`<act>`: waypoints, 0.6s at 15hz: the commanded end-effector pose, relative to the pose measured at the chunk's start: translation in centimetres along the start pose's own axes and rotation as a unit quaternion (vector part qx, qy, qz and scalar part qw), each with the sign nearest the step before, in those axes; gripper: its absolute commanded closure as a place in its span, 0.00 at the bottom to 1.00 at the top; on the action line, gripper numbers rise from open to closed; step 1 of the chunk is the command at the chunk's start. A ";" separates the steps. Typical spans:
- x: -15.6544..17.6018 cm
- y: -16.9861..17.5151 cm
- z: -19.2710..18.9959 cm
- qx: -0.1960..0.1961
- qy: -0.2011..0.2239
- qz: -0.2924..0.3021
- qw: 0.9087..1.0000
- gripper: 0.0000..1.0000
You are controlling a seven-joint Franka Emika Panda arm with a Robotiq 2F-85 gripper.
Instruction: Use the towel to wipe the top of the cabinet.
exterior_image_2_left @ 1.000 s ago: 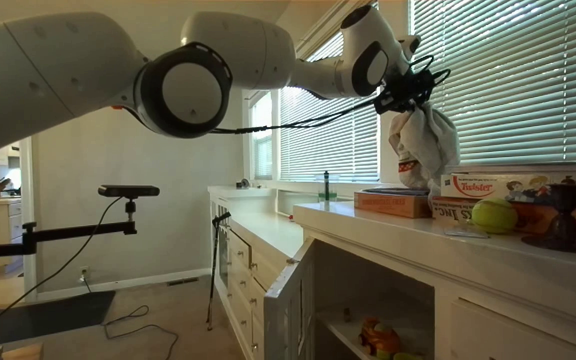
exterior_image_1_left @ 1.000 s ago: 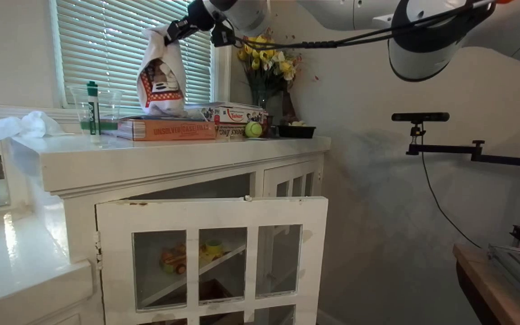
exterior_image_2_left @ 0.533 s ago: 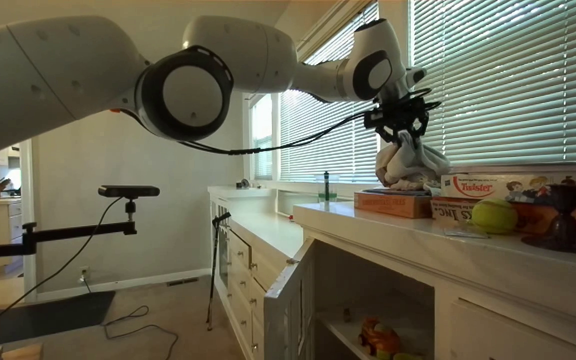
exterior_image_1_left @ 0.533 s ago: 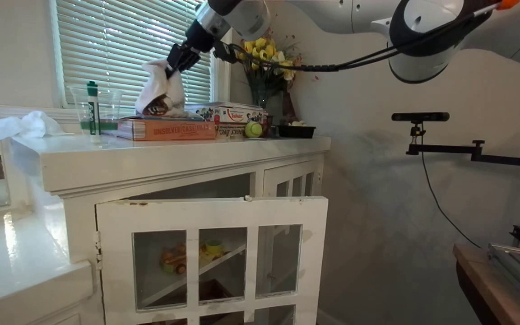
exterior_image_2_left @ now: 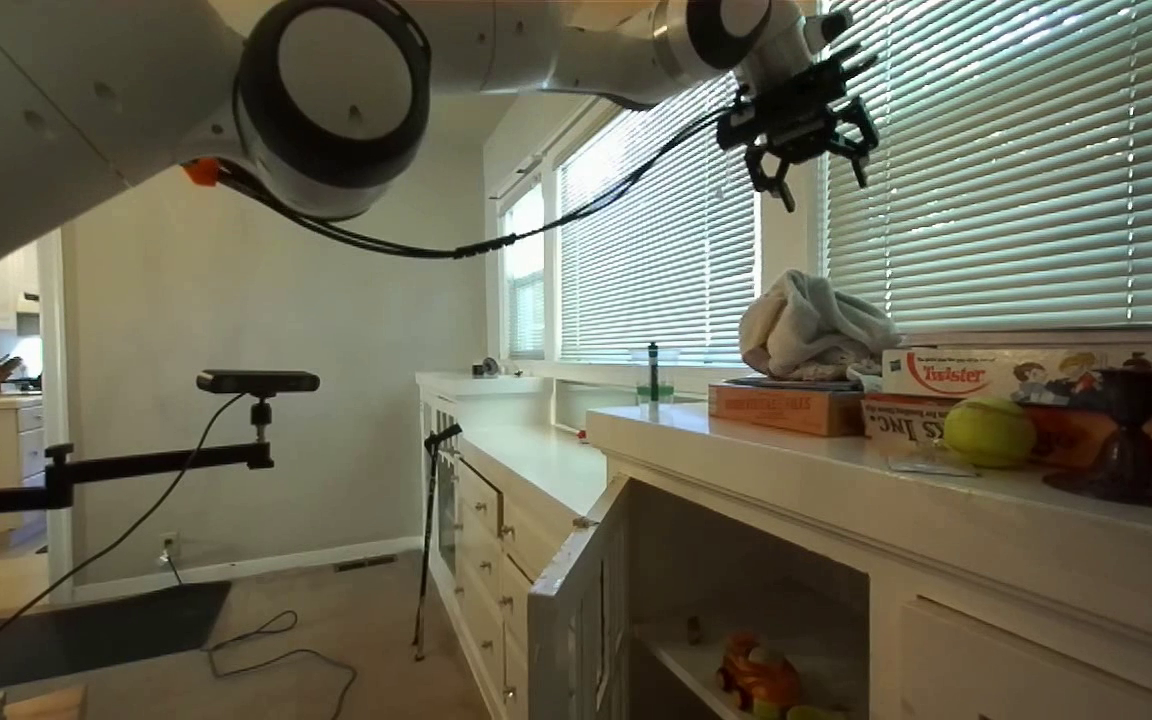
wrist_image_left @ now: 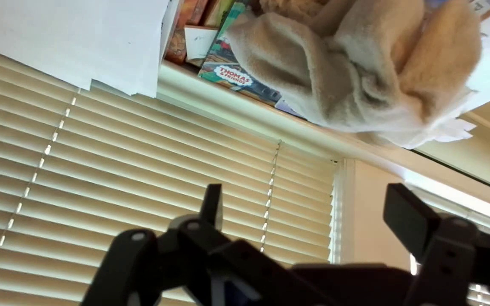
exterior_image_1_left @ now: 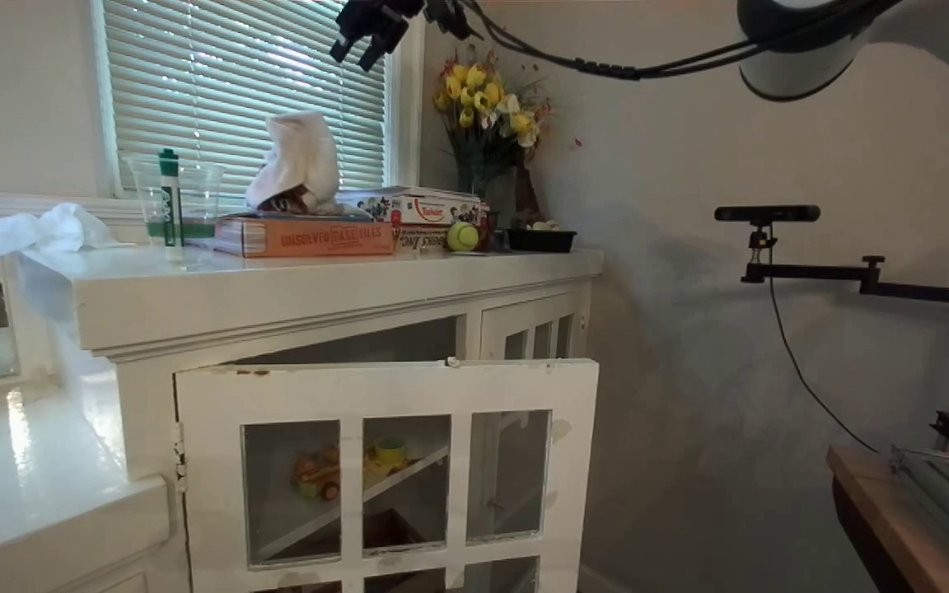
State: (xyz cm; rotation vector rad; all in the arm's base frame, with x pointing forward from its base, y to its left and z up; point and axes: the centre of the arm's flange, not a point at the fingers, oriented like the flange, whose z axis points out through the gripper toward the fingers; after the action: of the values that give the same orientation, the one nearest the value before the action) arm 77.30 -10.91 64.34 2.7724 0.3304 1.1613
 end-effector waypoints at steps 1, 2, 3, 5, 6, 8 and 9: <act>4.9 -1.6 -2.4 0.050 -0.034 0.019 0.998 0.00; 4.8 -3.0 -2.6 0.063 -0.041 0.027 0.997 0.00; 4.8 -4.3 -2.7 0.070 -0.048 0.035 0.996 0.00; 4.5 -7.7 -1.6 0.083 -0.059 0.054 0.993 0.00; 4.4 -9.4 -1.2 0.086 -0.064 0.062 0.992 0.00; 4.1 -13.0 -0.1 0.088 -0.070 0.066 0.991 0.00; 3.9 -14.4 0.2 0.083 -0.081 0.070 0.991 0.00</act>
State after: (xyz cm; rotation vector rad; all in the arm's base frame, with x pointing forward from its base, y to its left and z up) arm 76.38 0.51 64.79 3.0263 0.2931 1.0182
